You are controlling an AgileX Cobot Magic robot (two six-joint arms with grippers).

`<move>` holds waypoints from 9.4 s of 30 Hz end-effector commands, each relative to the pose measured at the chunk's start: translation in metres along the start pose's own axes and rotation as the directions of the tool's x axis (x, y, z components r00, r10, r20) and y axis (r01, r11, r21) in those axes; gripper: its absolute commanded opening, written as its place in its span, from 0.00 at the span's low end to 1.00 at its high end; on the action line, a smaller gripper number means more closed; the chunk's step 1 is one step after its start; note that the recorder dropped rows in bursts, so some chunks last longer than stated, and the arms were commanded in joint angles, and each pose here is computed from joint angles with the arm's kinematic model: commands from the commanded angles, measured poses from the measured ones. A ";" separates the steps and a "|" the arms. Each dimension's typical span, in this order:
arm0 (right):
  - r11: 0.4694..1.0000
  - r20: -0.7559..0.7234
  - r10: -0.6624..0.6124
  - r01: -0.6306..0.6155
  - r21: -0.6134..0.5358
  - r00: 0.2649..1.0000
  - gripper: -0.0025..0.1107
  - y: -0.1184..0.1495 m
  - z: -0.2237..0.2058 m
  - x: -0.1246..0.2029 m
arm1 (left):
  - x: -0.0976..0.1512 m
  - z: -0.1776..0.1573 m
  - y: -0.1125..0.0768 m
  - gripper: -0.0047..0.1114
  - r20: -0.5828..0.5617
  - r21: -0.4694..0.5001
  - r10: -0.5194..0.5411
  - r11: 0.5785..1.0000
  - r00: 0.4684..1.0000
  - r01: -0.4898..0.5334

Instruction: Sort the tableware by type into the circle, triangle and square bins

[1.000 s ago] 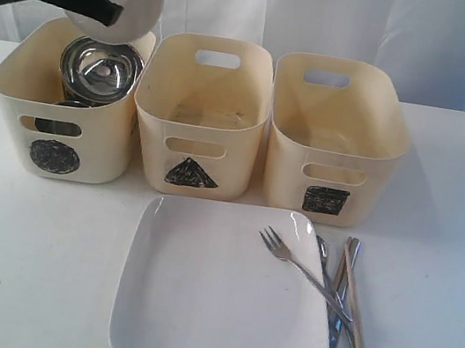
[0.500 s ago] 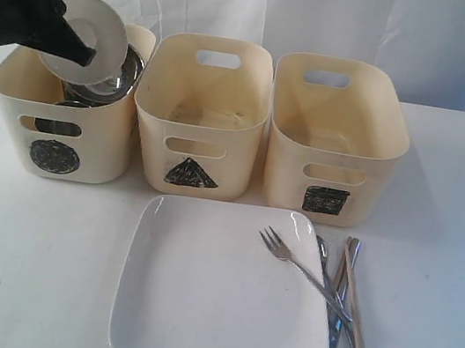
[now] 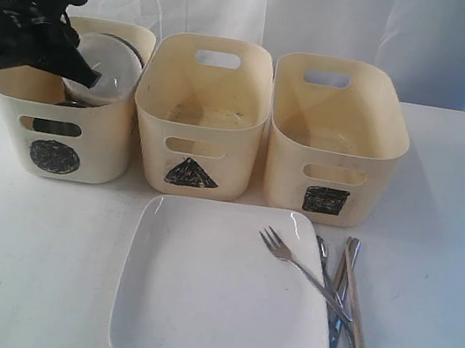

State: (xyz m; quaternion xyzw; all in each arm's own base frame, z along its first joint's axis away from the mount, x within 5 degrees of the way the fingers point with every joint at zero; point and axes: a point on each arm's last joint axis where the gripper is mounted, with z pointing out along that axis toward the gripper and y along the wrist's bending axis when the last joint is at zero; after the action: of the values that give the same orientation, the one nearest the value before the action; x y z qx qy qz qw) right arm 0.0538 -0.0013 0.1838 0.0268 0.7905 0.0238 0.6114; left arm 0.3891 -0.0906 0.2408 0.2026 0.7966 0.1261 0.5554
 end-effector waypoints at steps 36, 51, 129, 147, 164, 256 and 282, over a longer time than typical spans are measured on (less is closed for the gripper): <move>1.000 0.009 -0.006 0.006 -0.001 1.000 0.02 0.000 0.000 0.001 | -0.069 -0.241 0.031 0.04 0.218 0.542 -0.269 0.833 0.938 0.113; 1.000 0.009 -0.006 0.006 -0.001 1.000 0.02 0.000 0.000 0.001 | -0.009 -0.320 0.019 0.04 0.124 0.649 -0.462 0.707 0.878 0.280; 1.000 0.009 -0.006 0.006 -0.001 1.000 0.02 0.000 0.000 0.001 | 0.094 -0.368 -0.005 0.04 0.312 0.203 -0.168 0.973 0.935 0.107; 1.000 0.009 -0.006 0.006 -0.001 1.000 0.02 0.000 0.000 0.001 | 0.128 -0.344 0.009 0.04 0.140 -0.014 -0.275 0.960 0.951 0.279; 1.000 0.009 -0.006 0.006 -0.001 1.000 0.02 0.000 0.000 0.001 | 0.196 -0.300 -0.001 0.04 0.023 -0.167 -0.488 0.859 0.872 0.485; 0.998 0.261 0.028 -0.014 -0.056 0.965 0.02 0.004 -0.003 -0.022 | 0.208 -0.292 -0.009 0.04 -0.015 -0.147 -0.409 0.903 0.912 0.403; 0.667 0.429 0.740 -0.481 -0.569 0.518 0.02 0.012 -0.091 -0.149 | 0.208 -0.292 -0.009 0.04 -0.015 -0.147 -0.409 0.903 0.912 0.403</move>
State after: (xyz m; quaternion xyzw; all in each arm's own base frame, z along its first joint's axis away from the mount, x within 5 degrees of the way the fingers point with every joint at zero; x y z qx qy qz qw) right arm 0.0111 0.0007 0.3383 0.1957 0.4881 0.3566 0.7722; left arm 0.0516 0.0055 0.1677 -0.0086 0.8227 0.0757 0.5633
